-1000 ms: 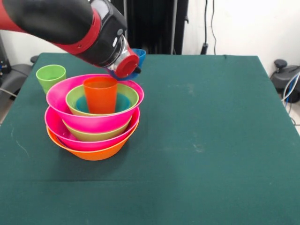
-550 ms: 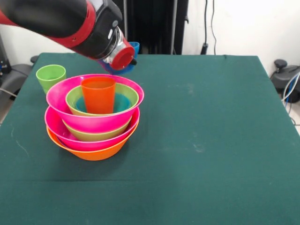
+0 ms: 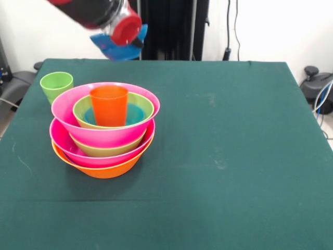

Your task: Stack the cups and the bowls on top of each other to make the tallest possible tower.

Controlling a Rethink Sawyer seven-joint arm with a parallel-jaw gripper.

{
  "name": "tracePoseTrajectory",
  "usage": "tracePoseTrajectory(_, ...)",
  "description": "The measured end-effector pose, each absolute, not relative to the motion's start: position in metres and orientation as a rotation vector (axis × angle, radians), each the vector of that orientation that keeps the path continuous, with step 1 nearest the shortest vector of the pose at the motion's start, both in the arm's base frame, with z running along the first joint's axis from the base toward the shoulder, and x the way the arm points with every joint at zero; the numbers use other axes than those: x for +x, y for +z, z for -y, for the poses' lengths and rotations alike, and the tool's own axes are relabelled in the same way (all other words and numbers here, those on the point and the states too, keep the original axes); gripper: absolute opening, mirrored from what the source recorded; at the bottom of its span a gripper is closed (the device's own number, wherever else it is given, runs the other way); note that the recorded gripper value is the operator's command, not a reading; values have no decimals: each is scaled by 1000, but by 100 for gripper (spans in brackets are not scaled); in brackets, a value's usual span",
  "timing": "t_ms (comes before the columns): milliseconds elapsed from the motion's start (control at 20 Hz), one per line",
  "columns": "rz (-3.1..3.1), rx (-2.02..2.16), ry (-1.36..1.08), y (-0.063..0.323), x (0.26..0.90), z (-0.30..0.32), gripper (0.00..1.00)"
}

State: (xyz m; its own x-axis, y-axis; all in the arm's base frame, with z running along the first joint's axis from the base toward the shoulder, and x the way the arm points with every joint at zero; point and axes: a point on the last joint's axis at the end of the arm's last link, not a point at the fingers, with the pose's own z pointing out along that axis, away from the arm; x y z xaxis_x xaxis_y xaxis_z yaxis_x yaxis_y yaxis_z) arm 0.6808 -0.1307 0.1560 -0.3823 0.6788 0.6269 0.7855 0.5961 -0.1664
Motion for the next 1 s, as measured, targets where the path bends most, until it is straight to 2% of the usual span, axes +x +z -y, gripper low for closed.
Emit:
tracePoseTrajectory(300, 2180, -1152, -201, 203, 682, 131, 0)
tracePoseTrajectory(450, 2180, -1150, -201, 208, 683, 131, 0)
tracePoseTrajectory(1000, 2182, -1152, -207, 187, 699, 140, 0)
